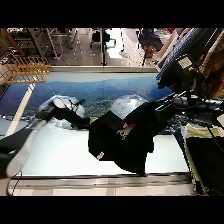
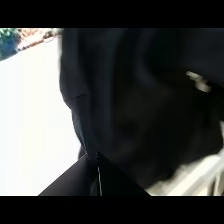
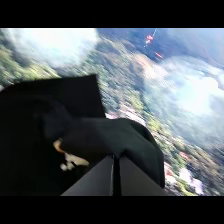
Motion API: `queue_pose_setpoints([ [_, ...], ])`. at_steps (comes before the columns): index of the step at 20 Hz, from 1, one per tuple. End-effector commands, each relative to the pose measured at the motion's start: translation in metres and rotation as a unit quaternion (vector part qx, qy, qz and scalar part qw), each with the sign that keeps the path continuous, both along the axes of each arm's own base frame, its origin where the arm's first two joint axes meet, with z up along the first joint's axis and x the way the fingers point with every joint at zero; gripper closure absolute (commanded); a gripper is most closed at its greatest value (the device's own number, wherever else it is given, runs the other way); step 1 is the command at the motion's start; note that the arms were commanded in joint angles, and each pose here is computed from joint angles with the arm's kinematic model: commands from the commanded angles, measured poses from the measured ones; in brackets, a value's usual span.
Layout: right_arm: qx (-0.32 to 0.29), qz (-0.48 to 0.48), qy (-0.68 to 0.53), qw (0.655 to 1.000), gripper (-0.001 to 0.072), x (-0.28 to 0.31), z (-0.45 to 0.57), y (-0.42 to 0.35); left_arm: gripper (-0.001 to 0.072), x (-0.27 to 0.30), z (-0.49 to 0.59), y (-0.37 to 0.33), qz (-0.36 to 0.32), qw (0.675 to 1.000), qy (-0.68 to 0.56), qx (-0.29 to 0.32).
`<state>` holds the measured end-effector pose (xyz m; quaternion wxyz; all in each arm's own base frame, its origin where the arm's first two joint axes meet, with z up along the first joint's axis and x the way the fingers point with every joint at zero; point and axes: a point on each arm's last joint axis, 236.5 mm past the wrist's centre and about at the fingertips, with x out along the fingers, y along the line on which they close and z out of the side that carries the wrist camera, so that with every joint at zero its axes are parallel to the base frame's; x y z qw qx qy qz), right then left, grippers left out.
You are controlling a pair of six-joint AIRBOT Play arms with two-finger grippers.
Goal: Fold the clothes and pants, and hang the long-sleeved shirts on hangers.
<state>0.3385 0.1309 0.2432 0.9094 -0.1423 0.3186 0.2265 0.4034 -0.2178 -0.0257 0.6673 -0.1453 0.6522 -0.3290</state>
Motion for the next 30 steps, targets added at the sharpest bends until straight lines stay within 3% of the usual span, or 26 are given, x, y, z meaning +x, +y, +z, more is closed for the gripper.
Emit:
queue_pose_setpoints([
  [1, -0.035, -0.019, -0.01, 0.999, 0.0696, -0.008, 0.005, -0.022, 0.0705, 0.0, 0.106, 0.044, 0.011, 0.993, -0.117, -0.019],
  [4, -0.028, -0.021, -0.038, 0.999, 0.0696, -0.03, 0.04, -0.029, 0.0706, -0.013, 0.242, 0.088, 0.07, 0.955, -0.28, -0.066],
  [6, -0.013, -0.019, -0.072, 0.997, 0.0696, -0.049, 0.077, -0.033, 0.0706, -0.041, 0.346, 0.107, 0.11, 0.906, -0.391, -0.121],
  [9, 0.015, -0.005, -0.114, 0.993, 0.0696, -0.089, 0.13, -0.036, 0.0705, -0.098, 0.471, 0.12, 0.135, 0.814, -0.544, -0.156],
  [14, 0.102, 0.035, -0.18, 0.978, 0.0696, -0.122, 0.195, -0.013, 0.0705, -0.162, 0.574, 0.129, 0.174, 0.678, -0.706, -0.101],
  [16, 0.087, 0.001, -0.19, 0.978, 0.0696, -0.096, 0.195, -0.024, 0.0705, -0.148, 0.583, 0.161, 0.223, 0.647, -0.727, -0.053],
  [18, 0.048, -0.027, -0.153, 0.987, 0.0695, -0.053, 0.164, -0.028, 0.0705, -0.112, 0.56, 0.189, 0.241, 0.674, -0.697, -0.032],
  [21, 0.0, -0.032, -0.032, 0.999, 0.0696, 0.024, 0.063, -0.008, 0.0705, -0.013, 0.466, 0.207, 0.228, 0.775, -0.588, -0.051],
  [24, -0.03, -0.034, 0.058, 0.997, 0.0696, 0.099, -0.06, 0.015, 0.0705, 0.101, 0.286, 0.225, 0.221, 0.878, -0.424, 0.017],
  [26, -0.033, -0.038, 0.064, 0.997, 0.0697, 0.154, -0.134, 0.03, 0.0705, 0.161, 0.175, 0.245, 0.261, 0.902, -0.341, 0.036],
  [28, -0.016, -0.052, 0.021, 0.998, 0.0696, 0.214, -0.18, 0.036, 0.0703, 0.2, 0.094, 0.267, 0.324, 0.901, -0.285, 0.032],
  [29, -0.002, -0.066, 0.008, 0.998, 0.0658, 0.237, -0.194, 0.033, 0.0642, 0.208, 0.07, 0.273, 0.334, 0.904, -0.265, 0.031],
  [30, 0.013, -0.085, 0.018, 0.996, 0.0473, 0.249, -0.202, 0.026, 0.04, 0.209, 0.056, 0.276, 0.334, 0.909, -0.246, 0.027],
])
